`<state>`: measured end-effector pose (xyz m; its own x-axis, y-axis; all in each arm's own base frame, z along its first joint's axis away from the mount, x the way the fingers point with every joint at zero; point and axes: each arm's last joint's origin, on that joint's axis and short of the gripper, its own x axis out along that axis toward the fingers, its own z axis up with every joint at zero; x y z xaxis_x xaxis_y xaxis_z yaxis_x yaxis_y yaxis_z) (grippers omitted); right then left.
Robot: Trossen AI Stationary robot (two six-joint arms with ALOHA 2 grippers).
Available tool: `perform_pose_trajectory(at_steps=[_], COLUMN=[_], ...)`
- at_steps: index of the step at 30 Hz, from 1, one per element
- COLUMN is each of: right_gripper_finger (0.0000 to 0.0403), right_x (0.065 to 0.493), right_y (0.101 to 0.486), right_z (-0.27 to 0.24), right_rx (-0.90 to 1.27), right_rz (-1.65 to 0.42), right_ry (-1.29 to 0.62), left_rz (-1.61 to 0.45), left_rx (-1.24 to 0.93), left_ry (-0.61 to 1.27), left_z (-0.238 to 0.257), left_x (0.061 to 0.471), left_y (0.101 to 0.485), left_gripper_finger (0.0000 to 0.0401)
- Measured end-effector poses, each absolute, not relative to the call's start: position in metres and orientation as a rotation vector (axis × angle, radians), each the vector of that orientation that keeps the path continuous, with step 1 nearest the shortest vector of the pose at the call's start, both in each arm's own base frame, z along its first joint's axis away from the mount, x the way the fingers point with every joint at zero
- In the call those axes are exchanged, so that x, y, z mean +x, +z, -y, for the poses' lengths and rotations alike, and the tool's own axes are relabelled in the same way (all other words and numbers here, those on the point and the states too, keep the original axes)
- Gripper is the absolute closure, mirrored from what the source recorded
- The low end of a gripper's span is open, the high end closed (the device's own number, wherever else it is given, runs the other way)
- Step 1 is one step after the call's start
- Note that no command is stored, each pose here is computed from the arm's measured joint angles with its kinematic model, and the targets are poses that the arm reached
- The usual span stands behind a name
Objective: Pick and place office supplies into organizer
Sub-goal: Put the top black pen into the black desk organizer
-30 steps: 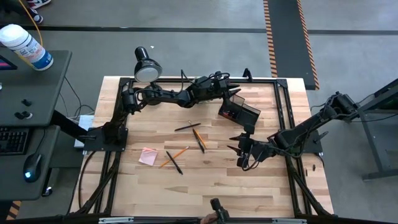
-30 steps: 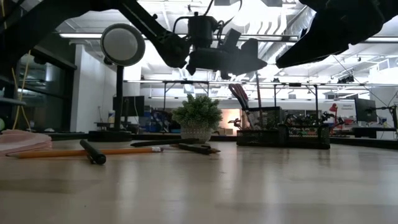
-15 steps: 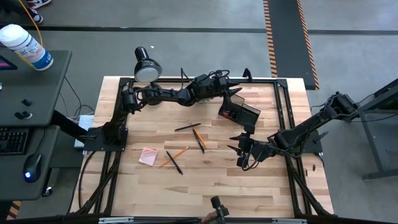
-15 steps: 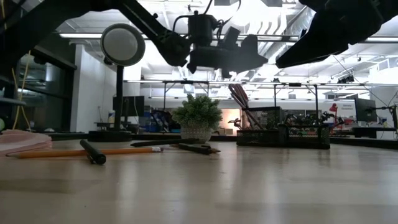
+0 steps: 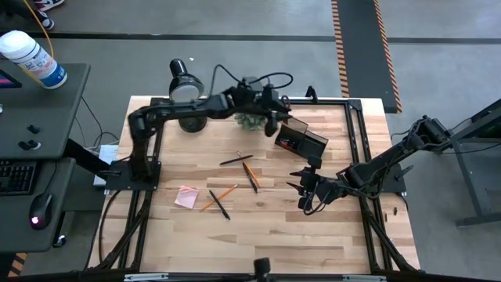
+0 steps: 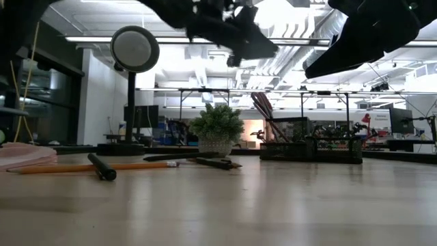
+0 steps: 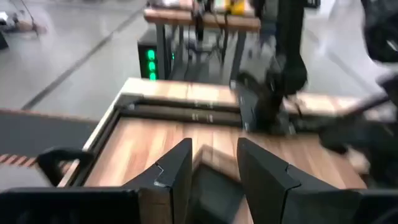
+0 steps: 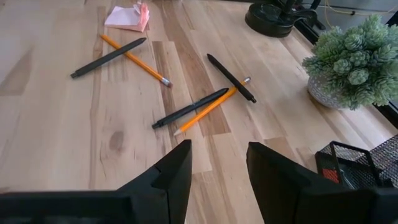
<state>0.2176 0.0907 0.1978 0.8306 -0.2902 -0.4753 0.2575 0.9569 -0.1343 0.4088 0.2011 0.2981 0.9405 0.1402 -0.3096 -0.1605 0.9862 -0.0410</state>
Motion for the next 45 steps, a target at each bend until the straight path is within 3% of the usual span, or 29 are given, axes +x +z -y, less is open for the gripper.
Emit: perform_pose_trajectory(at_steps=[8, 16, 26, 38, 45], right_gripper_finger=[0.0258, 0.0258, 0.0258, 0.0258, 0.0258], right_x=[0.218, 0.218, 0.217, 0.217, 0.217], right_y=[0.198, 0.198, 0.197, 0.197, 0.197], right_z=[-0.091, -0.090, -0.090, -0.090, -0.090], right_rx=[-0.066, -0.071, -0.071, -0.069, -0.069], right_rz=[-0.512, -0.510, -0.517, -0.519, -0.519], right_ry=[-0.295, -0.300, -0.301, -0.299, -0.300], left_rz=[-0.652, -0.956, -1.151, -1.236, -1.260], left_rx=[-0.089, -0.038, -0.020, -0.068, -0.138], left_ry=[0.047, 0.023, 0.127, 0.250, 0.295], left_z=[-0.155, -0.105, -0.078, -0.095, -0.105], left_x=[0.370, 0.365, 0.354, 0.332, 0.316], left_y=[0.317, 0.300, 0.248, 0.199, 0.172], left_gripper_finger=[0.0338, 0.0398, 0.0398, 0.0393, 0.0363])
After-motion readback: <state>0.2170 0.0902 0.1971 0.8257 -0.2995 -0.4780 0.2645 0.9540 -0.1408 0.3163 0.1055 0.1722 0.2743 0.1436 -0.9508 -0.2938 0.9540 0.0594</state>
